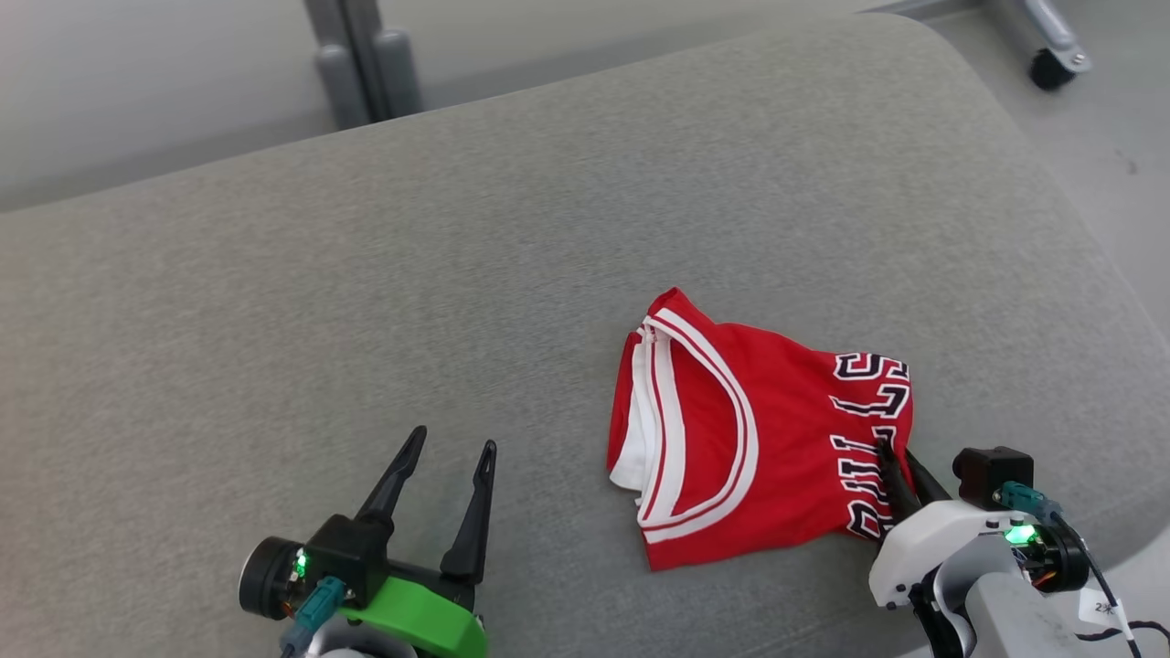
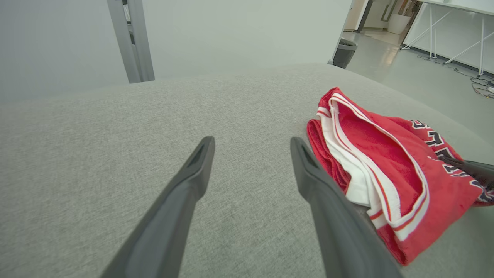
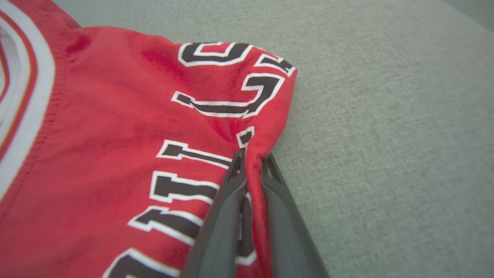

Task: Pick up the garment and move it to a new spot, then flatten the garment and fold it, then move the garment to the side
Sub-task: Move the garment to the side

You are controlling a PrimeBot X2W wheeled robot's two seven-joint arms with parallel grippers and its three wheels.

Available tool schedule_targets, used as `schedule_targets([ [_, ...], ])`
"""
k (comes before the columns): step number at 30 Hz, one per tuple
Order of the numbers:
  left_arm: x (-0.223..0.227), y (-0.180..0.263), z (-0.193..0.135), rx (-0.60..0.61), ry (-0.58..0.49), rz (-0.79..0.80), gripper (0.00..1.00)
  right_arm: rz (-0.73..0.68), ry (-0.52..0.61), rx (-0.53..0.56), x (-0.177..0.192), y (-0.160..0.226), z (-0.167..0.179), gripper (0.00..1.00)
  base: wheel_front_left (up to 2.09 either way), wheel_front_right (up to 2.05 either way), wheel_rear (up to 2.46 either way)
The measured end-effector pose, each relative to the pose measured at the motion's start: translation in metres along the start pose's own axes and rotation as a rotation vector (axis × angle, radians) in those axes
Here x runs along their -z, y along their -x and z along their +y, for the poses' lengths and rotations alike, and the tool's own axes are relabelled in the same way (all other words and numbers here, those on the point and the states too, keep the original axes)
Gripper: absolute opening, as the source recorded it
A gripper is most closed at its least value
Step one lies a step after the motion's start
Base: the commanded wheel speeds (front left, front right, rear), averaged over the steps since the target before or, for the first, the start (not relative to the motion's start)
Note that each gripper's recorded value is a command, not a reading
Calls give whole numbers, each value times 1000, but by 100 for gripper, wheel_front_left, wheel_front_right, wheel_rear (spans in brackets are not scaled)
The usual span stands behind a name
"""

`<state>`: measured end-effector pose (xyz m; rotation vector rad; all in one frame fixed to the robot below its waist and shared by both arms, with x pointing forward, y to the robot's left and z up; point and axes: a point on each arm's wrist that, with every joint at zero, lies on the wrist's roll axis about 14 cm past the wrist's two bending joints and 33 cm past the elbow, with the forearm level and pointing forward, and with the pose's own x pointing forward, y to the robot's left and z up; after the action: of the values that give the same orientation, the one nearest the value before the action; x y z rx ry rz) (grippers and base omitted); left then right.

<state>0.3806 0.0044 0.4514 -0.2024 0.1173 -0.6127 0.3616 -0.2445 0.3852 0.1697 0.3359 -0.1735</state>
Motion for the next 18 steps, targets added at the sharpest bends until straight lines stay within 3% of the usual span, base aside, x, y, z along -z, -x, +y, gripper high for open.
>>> schedule_targets([
  [11,17,-34,-50,210,19,41,100,-71,-19,192,-15,38,-67,0,0,0,0],
  [18,32,-39,-37,206,32,74,100,-147,127,155,-57,9,-60,0,0,0,0],
])
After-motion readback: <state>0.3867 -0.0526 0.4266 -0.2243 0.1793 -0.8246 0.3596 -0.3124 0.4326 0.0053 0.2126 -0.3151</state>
